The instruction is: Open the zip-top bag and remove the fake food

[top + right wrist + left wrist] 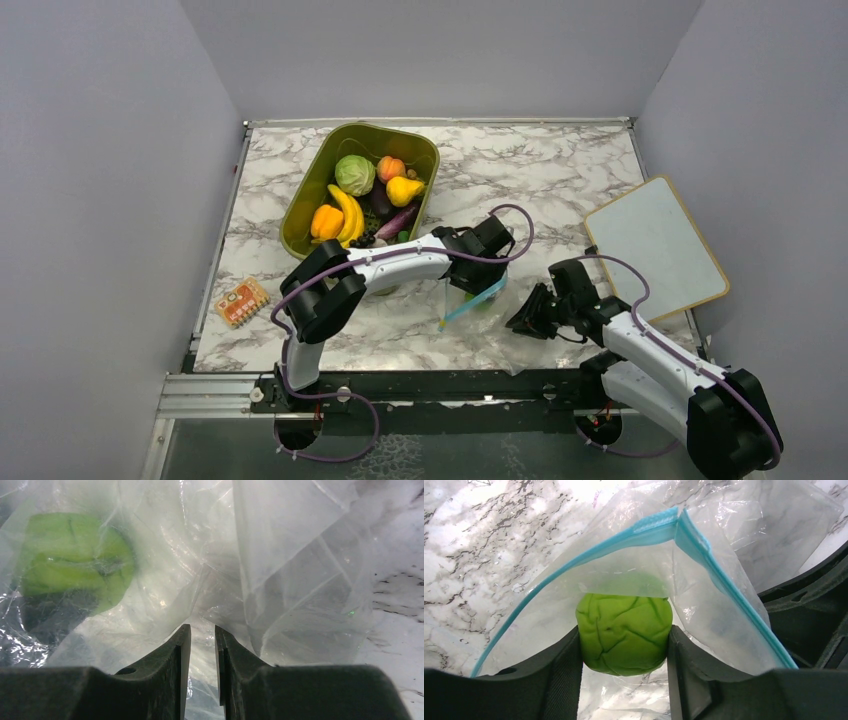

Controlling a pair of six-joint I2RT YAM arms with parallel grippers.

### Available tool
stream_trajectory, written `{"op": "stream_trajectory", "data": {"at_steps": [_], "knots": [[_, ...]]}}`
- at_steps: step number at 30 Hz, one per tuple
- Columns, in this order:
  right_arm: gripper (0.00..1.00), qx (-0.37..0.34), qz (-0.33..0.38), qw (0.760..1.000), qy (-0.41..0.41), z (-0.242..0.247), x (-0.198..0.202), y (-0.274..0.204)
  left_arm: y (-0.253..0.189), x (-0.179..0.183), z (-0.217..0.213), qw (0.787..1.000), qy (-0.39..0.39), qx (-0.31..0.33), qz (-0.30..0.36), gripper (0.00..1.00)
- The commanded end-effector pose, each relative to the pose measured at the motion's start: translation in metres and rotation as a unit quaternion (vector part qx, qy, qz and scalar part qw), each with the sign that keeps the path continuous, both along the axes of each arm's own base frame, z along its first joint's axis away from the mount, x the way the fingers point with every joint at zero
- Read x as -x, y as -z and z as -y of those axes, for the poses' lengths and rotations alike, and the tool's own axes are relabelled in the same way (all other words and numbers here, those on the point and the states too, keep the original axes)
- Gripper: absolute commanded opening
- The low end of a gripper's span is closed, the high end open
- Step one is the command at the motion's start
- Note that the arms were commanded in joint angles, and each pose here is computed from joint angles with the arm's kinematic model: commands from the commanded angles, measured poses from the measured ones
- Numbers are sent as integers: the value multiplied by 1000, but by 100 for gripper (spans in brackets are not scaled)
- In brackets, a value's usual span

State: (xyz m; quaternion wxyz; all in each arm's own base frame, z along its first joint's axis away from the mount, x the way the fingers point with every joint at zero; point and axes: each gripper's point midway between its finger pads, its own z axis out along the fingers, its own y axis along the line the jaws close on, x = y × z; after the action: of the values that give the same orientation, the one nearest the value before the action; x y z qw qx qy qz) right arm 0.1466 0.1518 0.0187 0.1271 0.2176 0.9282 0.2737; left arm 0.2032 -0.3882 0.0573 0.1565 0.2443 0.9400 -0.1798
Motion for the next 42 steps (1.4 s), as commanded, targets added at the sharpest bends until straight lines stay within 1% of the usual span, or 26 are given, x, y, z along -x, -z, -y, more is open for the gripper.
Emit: {"op": "stream_trajectory", "data": {"at_steps": [1, 4, 6, 10, 13, 17, 18, 21, 26, 29, 31, 35, 39, 41, 42], "knots": [[26, 25, 14, 1000, 11, 8, -7, -1, -13, -5, 1, 1000, -6, 9, 23, 40], [26, 35, 15, 999, 16, 11, -9, 2, -18, -5, 0, 1000, -3, 12, 28, 31], [26, 48, 14, 999, 23, 16, -9, 5, -21, -4, 0, 999, 2, 14, 30, 27], [26, 77, 14, 996, 36, 26, -12, 8, -25, -5, -6, 999, 2, 14, 40, 14], [26, 97, 27, 994, 37, 31, -19, 5, -30, -8, -10, 998, -6, 13, 53, 9], [27, 131, 39, 990, 40, 40, -29, 3, -40, -12, -13, 997, -20, 20, 67, 6], [27, 144, 35, 988, 46, 44, -31, 5, -43, -12, -13, 997, -24, 23, 68, 5], [27, 175, 25, 982, 62, 51, -42, -9, -53, -16, -14, 996, -35, 30, 81, 2], [29, 218, 62, 972, 61, 57, -73, -14, -52, -19, -25, 993, -65, 22, 91, 1], [29, 254, 62, 964, 35, 62, -84, -24, -53, -17, -26, 993, -66, 24, 89, 2], [29, 263, 76, 962, 7, 61, -89, -35, -53, -17, -30, 993, -75, 22, 92, 1], [30, 237, 130, 962, -28, 53, -91, -72, -50, -17, -33, 992, -82, 18, 90, 1], [34, 145, 206, 965, -72, 24, -82, -118, -65, -19, -31, 990, -88, 36, 100, 1], [37, 80, 246, 960, -107, 4, -72, -140, -68, -20, -29, 990, -93, 42, 101, 1], [39, 46, 268, 954, -128, -7, -67, -151, -70, -21, -28, 989, -94, 46, 102, 1]]}}
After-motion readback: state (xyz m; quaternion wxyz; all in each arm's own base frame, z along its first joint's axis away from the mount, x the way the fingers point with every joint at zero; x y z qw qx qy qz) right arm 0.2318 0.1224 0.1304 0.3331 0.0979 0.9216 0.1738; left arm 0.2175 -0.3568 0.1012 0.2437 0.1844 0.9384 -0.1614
